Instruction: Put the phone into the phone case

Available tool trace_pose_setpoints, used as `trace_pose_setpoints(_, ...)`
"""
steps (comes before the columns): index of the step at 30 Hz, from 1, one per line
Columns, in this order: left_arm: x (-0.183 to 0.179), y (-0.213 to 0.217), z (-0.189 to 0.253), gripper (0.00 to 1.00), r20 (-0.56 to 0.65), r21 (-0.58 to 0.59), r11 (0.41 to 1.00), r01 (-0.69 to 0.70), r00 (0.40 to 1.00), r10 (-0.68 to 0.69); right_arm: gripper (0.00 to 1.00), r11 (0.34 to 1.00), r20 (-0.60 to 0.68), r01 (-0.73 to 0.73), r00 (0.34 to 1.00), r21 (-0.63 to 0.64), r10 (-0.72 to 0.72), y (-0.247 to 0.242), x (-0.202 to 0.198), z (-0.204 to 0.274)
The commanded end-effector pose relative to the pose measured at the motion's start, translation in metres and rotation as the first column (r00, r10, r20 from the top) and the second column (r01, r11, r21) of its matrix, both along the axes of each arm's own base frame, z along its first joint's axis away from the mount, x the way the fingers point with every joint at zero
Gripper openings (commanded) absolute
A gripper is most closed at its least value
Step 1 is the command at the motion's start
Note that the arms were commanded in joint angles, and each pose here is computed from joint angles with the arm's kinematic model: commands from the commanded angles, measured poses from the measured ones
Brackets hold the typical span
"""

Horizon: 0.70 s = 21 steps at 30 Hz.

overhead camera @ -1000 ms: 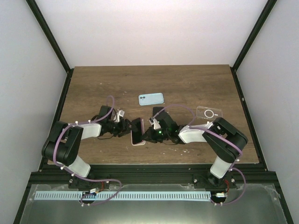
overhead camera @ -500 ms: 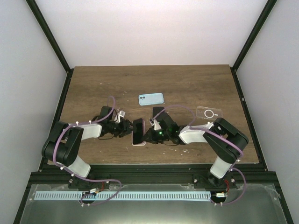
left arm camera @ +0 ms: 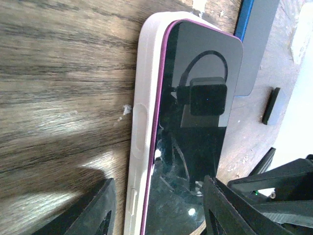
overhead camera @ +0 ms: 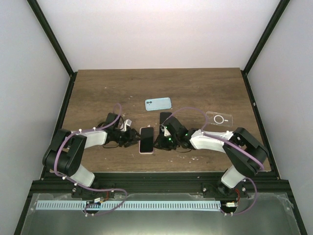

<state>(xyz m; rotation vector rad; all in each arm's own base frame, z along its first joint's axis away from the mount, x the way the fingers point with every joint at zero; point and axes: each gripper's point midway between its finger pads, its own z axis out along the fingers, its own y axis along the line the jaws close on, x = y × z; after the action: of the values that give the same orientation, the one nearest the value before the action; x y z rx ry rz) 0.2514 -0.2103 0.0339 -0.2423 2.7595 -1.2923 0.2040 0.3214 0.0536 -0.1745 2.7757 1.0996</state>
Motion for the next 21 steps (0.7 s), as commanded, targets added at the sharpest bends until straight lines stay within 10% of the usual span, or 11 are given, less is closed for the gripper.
trace_pose_setpoints(1, 0.002, 0.001, 0.003, 0.50, 0.027, 0.028, 0.999, 0.017, 0.999, -0.018, 0.21, 1.000, 0.059, 0.003, 0.998, -0.015, -0.002, 0.008, 0.015, 0.012)
trace_pose_setpoints(21, 0.018, -0.002, -0.002, 0.46, 0.061, 0.022, 1.000, 0.022, 0.998, -0.023, 0.11, 0.994, 0.091, 0.074, 0.994, -0.077, -0.067, 0.019, 0.046, -0.005)
